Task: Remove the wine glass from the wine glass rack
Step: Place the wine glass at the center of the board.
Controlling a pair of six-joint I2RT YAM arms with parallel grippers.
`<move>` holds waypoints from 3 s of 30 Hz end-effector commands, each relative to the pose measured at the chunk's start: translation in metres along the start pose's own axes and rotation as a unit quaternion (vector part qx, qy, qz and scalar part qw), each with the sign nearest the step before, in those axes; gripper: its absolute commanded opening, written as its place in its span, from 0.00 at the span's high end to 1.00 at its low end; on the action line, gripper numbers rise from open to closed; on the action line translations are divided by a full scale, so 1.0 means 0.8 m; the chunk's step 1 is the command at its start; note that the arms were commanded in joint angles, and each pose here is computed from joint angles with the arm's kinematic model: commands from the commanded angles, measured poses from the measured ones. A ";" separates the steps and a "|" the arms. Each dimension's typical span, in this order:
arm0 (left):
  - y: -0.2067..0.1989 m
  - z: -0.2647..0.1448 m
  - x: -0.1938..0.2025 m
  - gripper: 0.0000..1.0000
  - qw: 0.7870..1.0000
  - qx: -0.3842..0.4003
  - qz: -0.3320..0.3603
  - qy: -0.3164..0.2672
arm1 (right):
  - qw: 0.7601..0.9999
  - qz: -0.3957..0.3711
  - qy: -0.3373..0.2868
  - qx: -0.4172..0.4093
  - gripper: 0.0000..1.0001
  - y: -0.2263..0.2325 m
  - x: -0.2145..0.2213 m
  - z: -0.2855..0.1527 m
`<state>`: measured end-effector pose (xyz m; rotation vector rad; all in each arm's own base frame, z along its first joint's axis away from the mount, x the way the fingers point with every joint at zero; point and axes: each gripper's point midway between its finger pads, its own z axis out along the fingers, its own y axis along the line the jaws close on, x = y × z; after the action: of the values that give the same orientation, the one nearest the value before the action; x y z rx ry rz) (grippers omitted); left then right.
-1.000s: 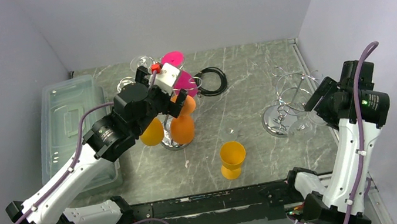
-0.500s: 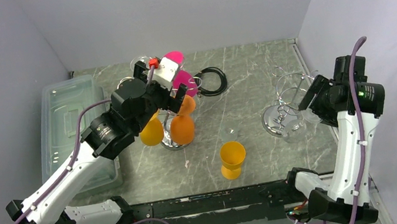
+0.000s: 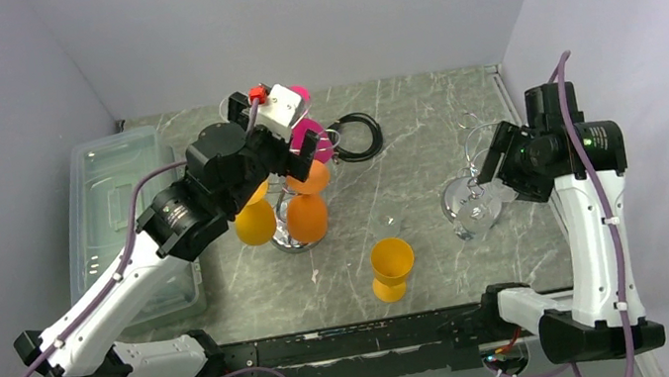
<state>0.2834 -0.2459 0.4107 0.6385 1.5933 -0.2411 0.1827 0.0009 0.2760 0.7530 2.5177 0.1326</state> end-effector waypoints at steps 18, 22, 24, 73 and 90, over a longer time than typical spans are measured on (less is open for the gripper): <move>-0.097 0.010 -0.097 0.01 0.964 0.200 -0.084 -0.154 | 0.996 -0.045 -0.013 -0.072 0.86 0.100 -0.021 -0.022; -0.120 0.014 -0.088 0.01 0.953 0.235 -0.098 -0.163 | 0.995 -0.053 -0.011 -0.080 0.87 0.117 -0.026 -0.022; -0.130 0.016 -0.087 0.01 0.947 0.251 -0.102 -0.171 | 0.995 -0.055 -0.013 -0.085 0.87 0.125 -0.030 -0.024; -0.285 0.118 -0.024 0.17 0.934 0.256 -0.028 -0.248 | 0.983 -0.062 -0.024 -0.169 0.87 0.175 -0.051 -0.064; -0.292 0.121 -0.039 0.16 0.941 0.238 -0.025 -0.239 | 0.982 -0.062 -0.028 -0.177 0.87 0.173 -0.049 -0.073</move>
<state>0.2393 -0.4901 0.3502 0.8696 1.1377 -0.7866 0.2544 0.0943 0.3591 0.4689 2.4411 0.4305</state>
